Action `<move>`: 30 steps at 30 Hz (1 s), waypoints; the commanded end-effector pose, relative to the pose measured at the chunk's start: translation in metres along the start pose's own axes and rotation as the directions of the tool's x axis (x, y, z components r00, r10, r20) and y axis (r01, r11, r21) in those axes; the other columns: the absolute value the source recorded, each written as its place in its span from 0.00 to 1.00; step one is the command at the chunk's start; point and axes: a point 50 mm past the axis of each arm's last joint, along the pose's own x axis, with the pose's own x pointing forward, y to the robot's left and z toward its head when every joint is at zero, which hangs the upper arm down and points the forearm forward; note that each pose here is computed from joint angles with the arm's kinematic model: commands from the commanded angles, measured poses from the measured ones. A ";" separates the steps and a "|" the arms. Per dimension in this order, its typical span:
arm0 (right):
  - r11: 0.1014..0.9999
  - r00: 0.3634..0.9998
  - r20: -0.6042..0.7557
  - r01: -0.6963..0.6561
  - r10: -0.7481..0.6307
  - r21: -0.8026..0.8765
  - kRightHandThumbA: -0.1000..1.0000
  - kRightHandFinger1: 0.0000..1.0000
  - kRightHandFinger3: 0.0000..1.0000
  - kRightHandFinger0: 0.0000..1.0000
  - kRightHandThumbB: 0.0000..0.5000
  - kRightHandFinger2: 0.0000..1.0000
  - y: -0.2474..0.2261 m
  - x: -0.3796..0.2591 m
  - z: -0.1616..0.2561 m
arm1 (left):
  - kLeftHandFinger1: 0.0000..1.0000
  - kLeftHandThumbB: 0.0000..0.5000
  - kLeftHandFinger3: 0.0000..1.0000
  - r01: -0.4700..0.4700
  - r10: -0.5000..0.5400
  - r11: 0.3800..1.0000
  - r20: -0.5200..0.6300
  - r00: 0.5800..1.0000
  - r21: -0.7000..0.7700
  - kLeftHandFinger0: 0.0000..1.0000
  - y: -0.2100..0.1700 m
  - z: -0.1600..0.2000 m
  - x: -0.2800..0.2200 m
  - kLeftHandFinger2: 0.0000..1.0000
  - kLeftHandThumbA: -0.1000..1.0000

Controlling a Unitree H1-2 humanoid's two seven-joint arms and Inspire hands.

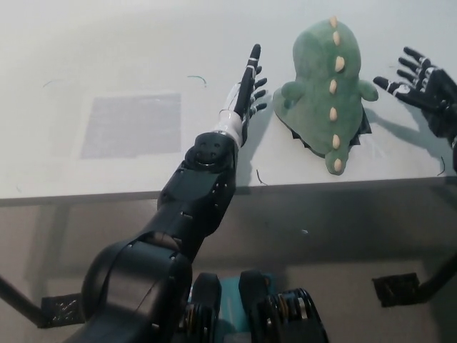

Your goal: Use both hands to pick up a dinasour on the right side and move it to the left side

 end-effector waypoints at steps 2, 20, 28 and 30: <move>1.000 0.999 0.041 0.023 -0.023 -0.006 1.00 1.00 1.00 1.00 0.42 1.00 0.009 0.009 0.011 | 1.00 0.97 1.00 0.009 -0.009 1.000 0.037 0.999 0.006 1.00 -0.006 0.015 0.003 1.00 1.00; 1.000 0.999 0.026 0.019 -0.018 -0.005 1.00 1.00 1.00 1.00 0.41 1.00 0.026 0.021 0.010 | 1.00 0.89 1.00 0.011 -0.011 1.000 0.012 1.000 0.021 1.00 0.004 0.010 0.003 1.00 1.00; 1.000 0.999 0.035 0.011 -0.011 -0.005 1.00 1.00 1.00 1.00 0.40 1.00 0.040 0.026 0.013 | 1.00 0.83 1.00 0.021 -0.022 0.998 0.026 0.999 0.065 1.00 -0.005 0.019 0.005 1.00 1.00; 1.000 0.999 0.042 0.007 -0.006 -0.014 1.00 1.00 1.00 1.00 0.41 1.00 0.045 0.028 0.014 | 1.00 0.79 1.00 0.034 -0.035 0.998 0.029 0.999 0.052 1.00 -0.010 0.023 0.006 1.00 1.00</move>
